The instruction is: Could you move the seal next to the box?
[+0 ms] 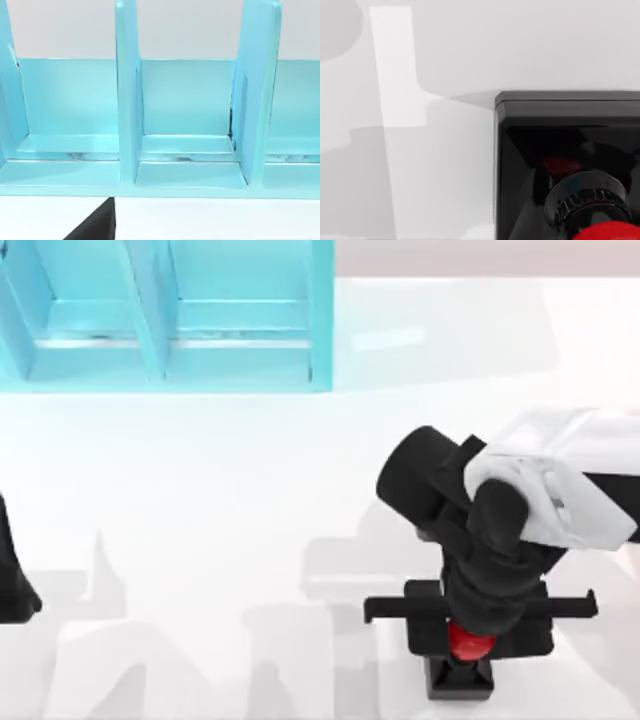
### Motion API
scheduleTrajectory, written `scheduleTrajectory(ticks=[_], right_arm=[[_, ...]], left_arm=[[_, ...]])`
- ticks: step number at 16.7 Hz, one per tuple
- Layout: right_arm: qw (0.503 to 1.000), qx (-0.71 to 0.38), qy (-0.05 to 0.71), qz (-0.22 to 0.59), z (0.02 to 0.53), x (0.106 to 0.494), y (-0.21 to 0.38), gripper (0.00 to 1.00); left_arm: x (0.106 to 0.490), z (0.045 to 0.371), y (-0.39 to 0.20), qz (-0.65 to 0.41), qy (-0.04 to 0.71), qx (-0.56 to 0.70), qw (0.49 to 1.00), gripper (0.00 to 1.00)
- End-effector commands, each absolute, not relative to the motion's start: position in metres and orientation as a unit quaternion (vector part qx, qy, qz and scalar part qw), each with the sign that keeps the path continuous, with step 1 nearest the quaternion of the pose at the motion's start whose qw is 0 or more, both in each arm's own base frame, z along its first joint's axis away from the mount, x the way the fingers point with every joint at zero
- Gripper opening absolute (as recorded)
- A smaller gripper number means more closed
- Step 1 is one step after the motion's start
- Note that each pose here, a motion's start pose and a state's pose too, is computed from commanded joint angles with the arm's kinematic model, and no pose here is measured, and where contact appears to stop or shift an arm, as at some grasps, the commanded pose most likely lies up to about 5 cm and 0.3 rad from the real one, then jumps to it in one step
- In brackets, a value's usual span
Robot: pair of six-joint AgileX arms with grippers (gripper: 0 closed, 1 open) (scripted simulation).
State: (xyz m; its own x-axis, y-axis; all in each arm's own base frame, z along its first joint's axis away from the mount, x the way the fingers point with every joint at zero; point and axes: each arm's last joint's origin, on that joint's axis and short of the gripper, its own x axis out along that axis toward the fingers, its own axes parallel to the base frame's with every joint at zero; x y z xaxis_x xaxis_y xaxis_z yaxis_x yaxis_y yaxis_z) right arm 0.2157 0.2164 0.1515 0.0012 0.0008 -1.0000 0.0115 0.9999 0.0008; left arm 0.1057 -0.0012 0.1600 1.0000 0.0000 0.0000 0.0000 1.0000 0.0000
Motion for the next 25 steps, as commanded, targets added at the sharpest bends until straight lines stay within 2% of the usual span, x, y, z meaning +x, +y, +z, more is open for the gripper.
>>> scheduleTrajectory(ticks=[7,13,16,19,22,25], right_arm=[[0.707,0.004,0.708,-0.005,0.197,0.216,0.216,0.0],[0.705,0.002,0.709,-0.007,0.2,0.22,0.215,0.0],[0.701,-0.001,0.713,-0.009,0.211,0.249,0.202,0.0],[0.7,0.0,0.714,-0.007,0.233,0.295,0.173,0.0],[0.7,0.002,0.715,-0.007,0.256,0.338,0.122,0.0],[0.705,0.004,0.709,-0.004,0.28,0.365,0.066,0.0]], left_arm=[[0.106,0.16,-0.001,0.0,0.0,0.0,1.0,1.0],[0.106,0.16,-0.001,0.0,0.0,0.0,1.0,1.0],[0.106,0.16,-0.001,0.0,0.0,0.0,1.0,1.0],[0.106,0.16,-0.001,0.0,0.0,0.0,1.0,1.0],[0.106,0.16,-0.001,0.0,0.0,0.0,1.0,1.0],[0.106,0.16,-0.001,0.0,0.0,0.0,1.0,1.0]])
